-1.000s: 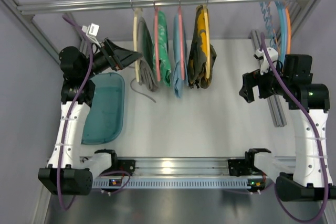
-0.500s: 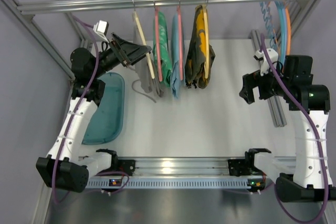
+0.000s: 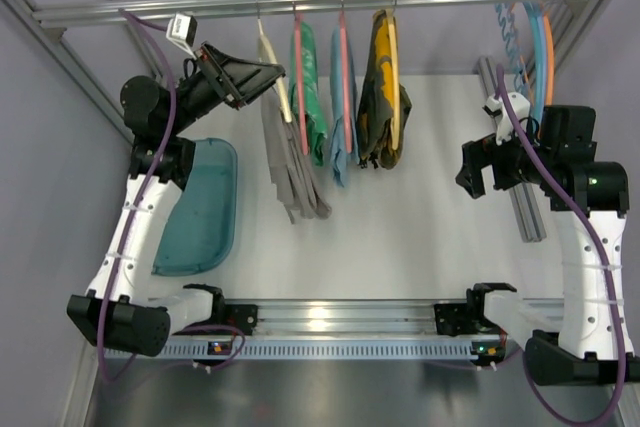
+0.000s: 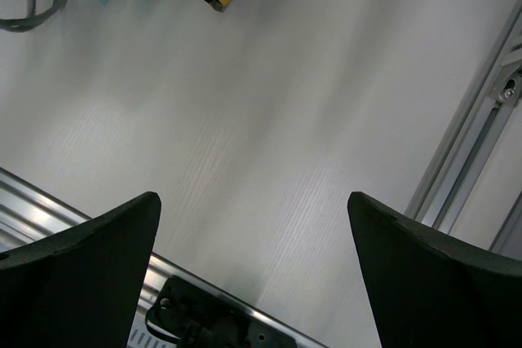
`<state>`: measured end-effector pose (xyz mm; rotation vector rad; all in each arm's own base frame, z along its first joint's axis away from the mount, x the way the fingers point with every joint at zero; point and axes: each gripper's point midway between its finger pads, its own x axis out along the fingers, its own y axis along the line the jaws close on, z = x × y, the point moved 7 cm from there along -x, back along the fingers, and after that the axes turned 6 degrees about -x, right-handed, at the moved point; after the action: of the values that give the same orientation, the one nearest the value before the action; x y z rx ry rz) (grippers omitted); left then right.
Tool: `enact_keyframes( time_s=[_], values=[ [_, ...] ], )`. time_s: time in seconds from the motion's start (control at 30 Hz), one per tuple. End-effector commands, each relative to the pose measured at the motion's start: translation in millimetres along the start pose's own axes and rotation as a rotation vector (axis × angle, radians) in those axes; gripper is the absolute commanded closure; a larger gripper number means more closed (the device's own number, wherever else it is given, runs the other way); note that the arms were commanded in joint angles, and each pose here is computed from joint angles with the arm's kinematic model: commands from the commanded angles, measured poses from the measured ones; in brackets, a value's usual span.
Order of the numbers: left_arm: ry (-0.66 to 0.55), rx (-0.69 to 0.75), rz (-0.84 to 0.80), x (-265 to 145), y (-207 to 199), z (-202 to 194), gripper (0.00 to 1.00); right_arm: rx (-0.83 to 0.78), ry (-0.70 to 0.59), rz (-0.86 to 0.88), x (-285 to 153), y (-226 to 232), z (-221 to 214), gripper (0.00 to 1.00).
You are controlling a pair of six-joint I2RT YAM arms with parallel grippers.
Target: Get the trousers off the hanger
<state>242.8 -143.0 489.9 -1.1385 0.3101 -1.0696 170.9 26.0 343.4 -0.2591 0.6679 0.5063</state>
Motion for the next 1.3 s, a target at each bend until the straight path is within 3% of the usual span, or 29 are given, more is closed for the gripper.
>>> enact_keyframes(
  time_s=[0.0, 0.17, 0.23, 0.5, 1.0, 1.27],
  values=[
    [-0.028, 0.151, -0.141, 3.4, -41.3, 9.8, 0.77, -0.033, -0.049, 0.009, -2.9, -0.1, 11.9, 0.01],
    [-0.043, 0.229, -0.182, 5.1, -50.0, 14.1, 0.97, -0.028, -0.047, 0.011, -2.5, -1.2, 14.7, 0.01],
    [-0.049, 0.247, -0.187, 5.2, -52.6, 14.4, 1.0, -0.028, -0.048, 0.013, -2.7, -1.3, 15.5, 0.01],
    [-0.035, 0.315, -0.209, -3.7, -64.1, 5.7, 1.0, -0.027, -0.108, 0.075, -9.7, 6.1, 28.7, 0.0],
    [0.057, 0.379, -0.176, -58.0, -37.6, -60.0, 1.0, -0.008, -0.508, 0.24, -29.0, 22.7, 129.8, 0.01],
    [0.09, 0.453, -0.165, -85.4, -28.0, -91.1, 1.0, 0.017, -0.698, 0.545, -23.8, 95.1, 193.9, 0.01]
  ],
)
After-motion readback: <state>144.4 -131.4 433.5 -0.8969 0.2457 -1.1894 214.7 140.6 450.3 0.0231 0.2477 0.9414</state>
